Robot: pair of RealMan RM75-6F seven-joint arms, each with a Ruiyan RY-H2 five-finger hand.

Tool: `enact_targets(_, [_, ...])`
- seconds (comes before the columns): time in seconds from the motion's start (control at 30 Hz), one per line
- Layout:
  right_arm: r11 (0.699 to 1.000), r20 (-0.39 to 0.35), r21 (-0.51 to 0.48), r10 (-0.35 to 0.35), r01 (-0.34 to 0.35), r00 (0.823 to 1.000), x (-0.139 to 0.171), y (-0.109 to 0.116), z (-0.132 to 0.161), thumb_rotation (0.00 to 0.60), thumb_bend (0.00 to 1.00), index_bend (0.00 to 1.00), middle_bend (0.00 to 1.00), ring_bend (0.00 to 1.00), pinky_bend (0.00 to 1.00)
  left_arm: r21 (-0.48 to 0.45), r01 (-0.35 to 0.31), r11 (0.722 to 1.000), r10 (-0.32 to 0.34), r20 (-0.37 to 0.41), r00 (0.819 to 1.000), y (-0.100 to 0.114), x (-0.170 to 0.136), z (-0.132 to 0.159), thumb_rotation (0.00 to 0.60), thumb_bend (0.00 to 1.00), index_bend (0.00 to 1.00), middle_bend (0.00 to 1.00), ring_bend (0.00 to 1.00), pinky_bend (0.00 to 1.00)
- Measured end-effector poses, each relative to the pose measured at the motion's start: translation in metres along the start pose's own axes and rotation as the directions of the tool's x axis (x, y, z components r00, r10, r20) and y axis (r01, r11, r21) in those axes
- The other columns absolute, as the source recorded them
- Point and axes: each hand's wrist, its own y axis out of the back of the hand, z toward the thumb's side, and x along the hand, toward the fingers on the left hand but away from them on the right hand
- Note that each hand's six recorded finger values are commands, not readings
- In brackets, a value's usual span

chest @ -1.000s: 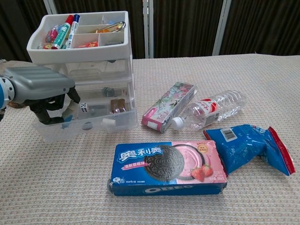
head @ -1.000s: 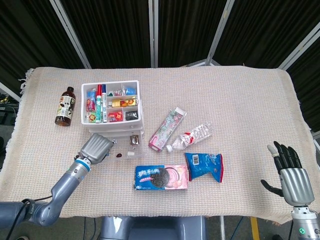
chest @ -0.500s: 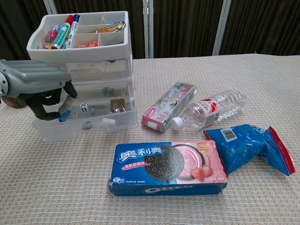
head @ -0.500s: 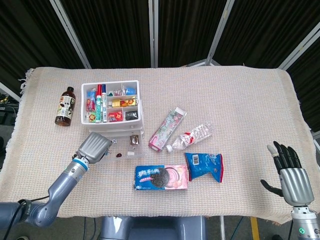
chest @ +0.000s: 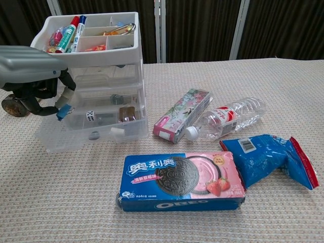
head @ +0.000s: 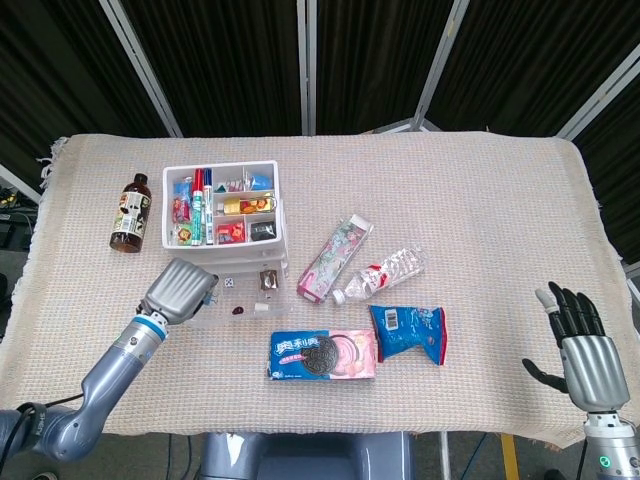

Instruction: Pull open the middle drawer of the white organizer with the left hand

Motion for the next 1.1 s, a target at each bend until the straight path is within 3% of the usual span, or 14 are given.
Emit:
enact_targets(0.33, [1.0, 0.0, 0.001, 0.0, 0.0, 1.0, 0.001, 0.0, 0.0, 0.6, 0.06, 0.0, 0.0, 0.0, 0.0, 0.016, -0.058, 0.998, 0.058, 0.002, 0.998, 0.022, -0.03, -0.012, 0.6, 0.45, 0.62, 0.95, 0.93, 0.75])
enact_targets(0.57, [1.0, -0.002, 0.004, 0.004, -0.004, 1.0, 0.001, -0.001, 0.001, 0.6, 0.06, 0.0, 0.0, 0.0, 0.0, 0.036, -0.076, 0.996, 0.075, 0.005, 0.997, 0.023, -0.055, -0.022, 0.6, 0.45, 0.6, 0.95, 0.93, 0.75])
enact_targets(0.8, [1.0, -0.005, 0.007, 0.009, -0.009, 1.0, 0.002, -0.003, 0.003, 0.6, 0.06, 0.0, 0.0, 0.0, 0.0, 0.044, -0.04, 0.998, 0.04, -0.006, 0.999, -0.003, -0.081, -0.04, 0.6, 0.45, 0.58, 0.95, 0.93, 0.75])
enact_targets(0.97, [1.0, -0.006, 0.013, 0.01, -0.01, 1.0, 0.002, -0.004, 0.004, 0.6, 0.06, 0.0, 0.0, 0.0, 0.0, 0.048, -0.013, 0.999, 0.014, -0.028, 0.999, -0.025, -0.082, -0.052, 0.6, 0.45, 0.56, 0.95, 0.93, 0.75])
enact_targets(1.1, [1.0, -0.005, 0.015, 0.013, -0.013, 1.0, 0.002, -0.005, 0.004, 0.6, 0.06, 0.0, 0.0, 0.0, 0.0, 0.028, 0.009, 1.0, -0.008, -0.039, 0.999, -0.049, -0.077, -0.055, 0.6, 0.44, 0.49, 0.95, 0.93, 0.75])
